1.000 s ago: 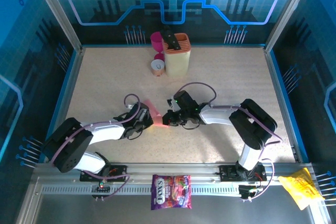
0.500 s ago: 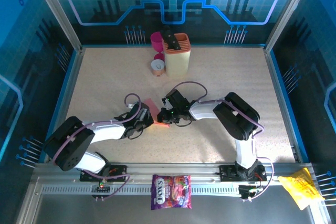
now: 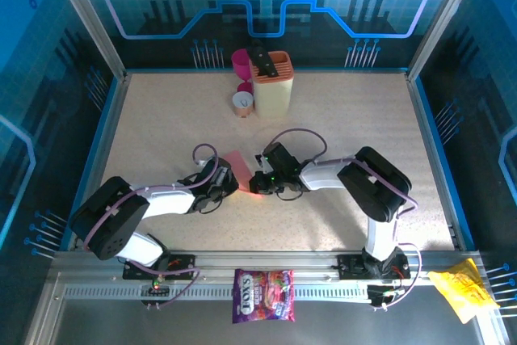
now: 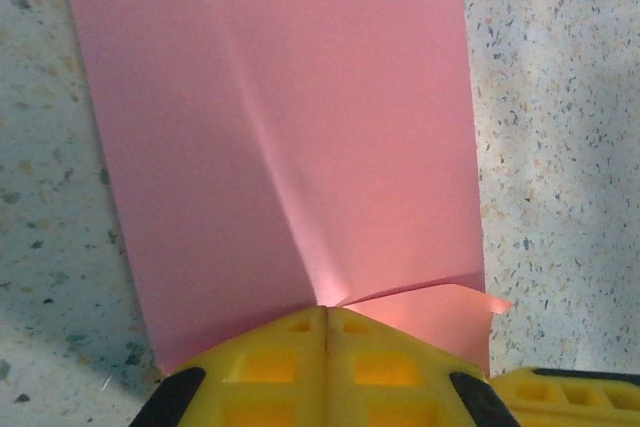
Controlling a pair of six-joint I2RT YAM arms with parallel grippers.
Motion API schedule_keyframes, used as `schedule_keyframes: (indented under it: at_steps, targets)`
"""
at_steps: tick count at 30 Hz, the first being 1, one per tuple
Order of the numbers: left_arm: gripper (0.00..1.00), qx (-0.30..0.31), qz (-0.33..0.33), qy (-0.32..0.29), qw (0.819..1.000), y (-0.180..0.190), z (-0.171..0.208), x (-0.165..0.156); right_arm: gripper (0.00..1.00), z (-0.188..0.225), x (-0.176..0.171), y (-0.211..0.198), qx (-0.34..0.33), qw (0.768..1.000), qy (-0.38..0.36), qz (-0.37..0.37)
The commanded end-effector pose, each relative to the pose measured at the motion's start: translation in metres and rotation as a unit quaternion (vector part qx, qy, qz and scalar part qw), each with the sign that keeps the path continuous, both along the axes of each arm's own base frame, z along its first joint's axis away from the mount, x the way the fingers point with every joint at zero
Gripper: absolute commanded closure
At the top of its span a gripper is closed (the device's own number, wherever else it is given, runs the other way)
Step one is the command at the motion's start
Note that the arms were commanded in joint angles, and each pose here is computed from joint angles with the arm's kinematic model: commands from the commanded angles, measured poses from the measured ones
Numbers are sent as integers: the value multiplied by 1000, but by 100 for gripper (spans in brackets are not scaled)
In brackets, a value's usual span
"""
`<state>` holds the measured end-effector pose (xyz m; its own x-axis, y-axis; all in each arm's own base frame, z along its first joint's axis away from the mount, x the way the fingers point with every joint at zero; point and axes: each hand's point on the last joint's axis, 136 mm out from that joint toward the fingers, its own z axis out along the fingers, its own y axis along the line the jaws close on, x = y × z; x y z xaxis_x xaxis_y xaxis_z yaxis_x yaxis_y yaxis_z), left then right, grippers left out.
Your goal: Fold a paper plane with a square sheet of paper (pick it up from the middle)
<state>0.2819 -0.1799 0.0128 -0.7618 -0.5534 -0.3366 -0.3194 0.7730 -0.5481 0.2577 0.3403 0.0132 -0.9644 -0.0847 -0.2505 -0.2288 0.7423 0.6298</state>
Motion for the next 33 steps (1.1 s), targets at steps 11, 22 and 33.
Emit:
schedule_keyframes:
  at_steps: [11, 22, 33]
  targets:
    - [100, 53, 18, 58, 997, 24, -31, -21, 100, 25, -18, -9, -10, 1000, 2, 17]
    - [100, 53, 18, 60, 997, 25, -31, -22, 100, 22, -13, 23, 2, 1000, 2, 20]
    - [100, 50, 30, 61, 996, 26, -30, -22, 100, 0, -9, 23, -6, 1000, 17, 6]
